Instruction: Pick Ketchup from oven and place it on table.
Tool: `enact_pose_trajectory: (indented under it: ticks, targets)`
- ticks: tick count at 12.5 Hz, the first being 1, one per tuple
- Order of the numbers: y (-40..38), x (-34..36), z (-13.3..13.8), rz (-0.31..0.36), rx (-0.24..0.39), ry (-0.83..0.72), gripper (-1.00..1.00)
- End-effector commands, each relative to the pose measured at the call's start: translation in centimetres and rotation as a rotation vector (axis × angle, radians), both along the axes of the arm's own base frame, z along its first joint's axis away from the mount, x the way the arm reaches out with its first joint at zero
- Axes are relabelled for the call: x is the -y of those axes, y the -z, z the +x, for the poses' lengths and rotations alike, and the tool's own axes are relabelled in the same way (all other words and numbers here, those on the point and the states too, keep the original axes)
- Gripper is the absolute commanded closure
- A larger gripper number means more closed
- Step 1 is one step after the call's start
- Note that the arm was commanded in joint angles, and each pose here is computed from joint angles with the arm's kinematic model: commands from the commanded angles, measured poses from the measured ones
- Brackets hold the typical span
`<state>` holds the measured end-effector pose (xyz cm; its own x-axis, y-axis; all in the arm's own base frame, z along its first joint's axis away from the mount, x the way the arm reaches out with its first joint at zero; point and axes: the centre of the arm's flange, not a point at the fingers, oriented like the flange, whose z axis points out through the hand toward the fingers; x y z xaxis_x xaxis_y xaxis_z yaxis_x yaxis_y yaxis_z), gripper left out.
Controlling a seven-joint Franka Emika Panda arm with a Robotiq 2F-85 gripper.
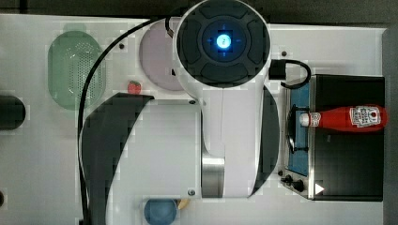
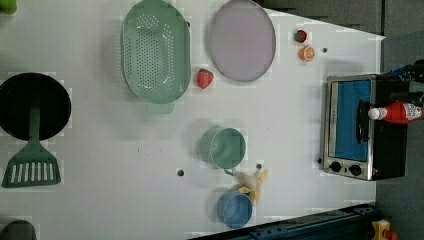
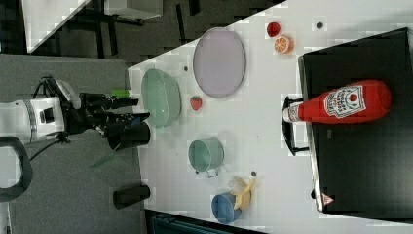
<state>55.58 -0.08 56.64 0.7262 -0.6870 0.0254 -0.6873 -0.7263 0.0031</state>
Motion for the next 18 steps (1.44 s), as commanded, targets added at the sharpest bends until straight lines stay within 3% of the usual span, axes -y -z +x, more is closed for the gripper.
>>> enact_pose_trajectory:
  ticks: [1,3,7,12,18]
  targets:
    - [-7.8,3.3,-12.1,0.04,-0.034,0.101,-0.59]
    - [-7.7,3.5,-12.1,0.04,-0.036,0.105,-0.99]
    - [-6.8,7.8,-11.4,0.06,-0.027,0.186,-1.0]
    - [-2.6,19.4,-9.8,0.081,0.019,0.406,-1.0]
    - [4.2,30.8,-7.6,-0.008,0.095,0.608,-1.0]
